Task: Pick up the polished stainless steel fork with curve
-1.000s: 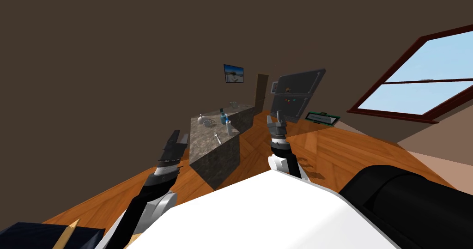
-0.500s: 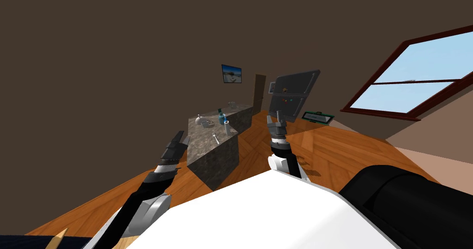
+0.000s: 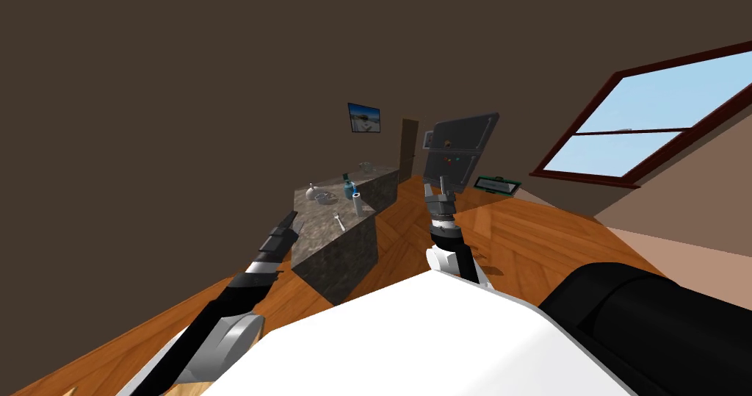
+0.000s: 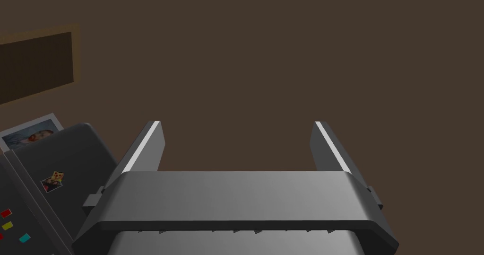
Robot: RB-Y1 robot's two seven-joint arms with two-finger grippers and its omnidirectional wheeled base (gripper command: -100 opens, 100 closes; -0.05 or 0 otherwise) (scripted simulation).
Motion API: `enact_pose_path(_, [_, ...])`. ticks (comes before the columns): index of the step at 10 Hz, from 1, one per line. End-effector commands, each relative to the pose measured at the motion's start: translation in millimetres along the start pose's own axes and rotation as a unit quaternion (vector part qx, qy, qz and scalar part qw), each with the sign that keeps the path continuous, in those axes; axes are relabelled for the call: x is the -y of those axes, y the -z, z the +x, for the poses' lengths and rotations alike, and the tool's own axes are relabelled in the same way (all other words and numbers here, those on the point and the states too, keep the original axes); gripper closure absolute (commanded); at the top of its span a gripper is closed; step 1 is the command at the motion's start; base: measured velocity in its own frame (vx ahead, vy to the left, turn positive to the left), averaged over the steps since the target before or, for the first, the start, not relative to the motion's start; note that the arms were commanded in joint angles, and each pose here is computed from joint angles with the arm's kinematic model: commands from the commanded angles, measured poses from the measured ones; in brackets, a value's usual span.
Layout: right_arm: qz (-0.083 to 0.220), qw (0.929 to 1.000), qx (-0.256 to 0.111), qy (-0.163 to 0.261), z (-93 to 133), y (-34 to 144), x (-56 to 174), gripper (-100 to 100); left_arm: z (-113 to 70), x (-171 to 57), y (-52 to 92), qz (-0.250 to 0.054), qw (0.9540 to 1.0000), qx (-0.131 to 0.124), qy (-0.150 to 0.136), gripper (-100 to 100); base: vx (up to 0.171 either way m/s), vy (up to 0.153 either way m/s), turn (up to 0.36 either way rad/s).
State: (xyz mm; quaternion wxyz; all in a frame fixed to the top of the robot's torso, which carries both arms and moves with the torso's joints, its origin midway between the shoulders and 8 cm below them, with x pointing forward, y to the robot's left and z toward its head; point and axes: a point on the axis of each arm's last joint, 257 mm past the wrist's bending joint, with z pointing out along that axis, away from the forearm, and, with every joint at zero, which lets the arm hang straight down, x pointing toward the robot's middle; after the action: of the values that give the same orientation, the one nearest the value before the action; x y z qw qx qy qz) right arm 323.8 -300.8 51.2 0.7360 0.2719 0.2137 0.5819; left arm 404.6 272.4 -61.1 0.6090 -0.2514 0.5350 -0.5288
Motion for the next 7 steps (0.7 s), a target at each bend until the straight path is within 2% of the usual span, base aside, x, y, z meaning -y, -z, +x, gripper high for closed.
enact_pose_path(1, [0.0, 1.0, 0.0, 0.0, 0.0, 0.0, 0.0, 0, -1.6, -19.1, 2.6, -0.035, 0.9993, -0.016, -0.004, -100, 0.015, -0.024, -0.095])
enact_pose_path(2, [0.0, 1.0, 0.0, 0.0, 0.0, 0.0, 0.0, 0, -1.4, -19.1, 2.6, -0.035, 0.9992, -0.018, -0.006, -100, 0.01, -0.019, -0.058])
enact_pose_path(3, [0.0, 1.0, 0.0, 0.0, 0.0, 0.0, 0.0, 0, -2.9, -36.2, 5.9, -0.066, 0.9972, -0.032, -0.011, -100, 0.015, -0.029, -0.106])
enact_pose_path(4, [0.0, 1.0, 0.0, 0.0, 0.0, 0.0, 0.0, 0, -2.7, -36.8, 6.0, -0.068, 0.9971, -0.033, -0.013, -100, 0.016, -0.022, -0.071])
enact_pose_path(5, [0.0, 1.0, 0.0, 0.0, 0.0, 0.0, 0.0, 0, -5.3, -52.1, 10.2, -0.096, 0.9942, -0.046, -0.018, -100, 0.025, -0.03, -0.111])
enact_pose_path(6, [0.0, 1.0, 0.0, 0.0, 0.0, 0.0, 0.0, 0, -4.8, -55.1, 10.8, -0.102, 0.9935, -0.048, -0.02, -100, 0.021, -0.024, -0.068])
enact_pose_path(7, [0.0, 1.0, 0.0, 0.0, 0.0, 0.0, 0.0, 0, -7.9, -71.5, 16.6, -0.132, 0.989, -0.06, -0.026, -100, 0.027, -0.032, -0.136])
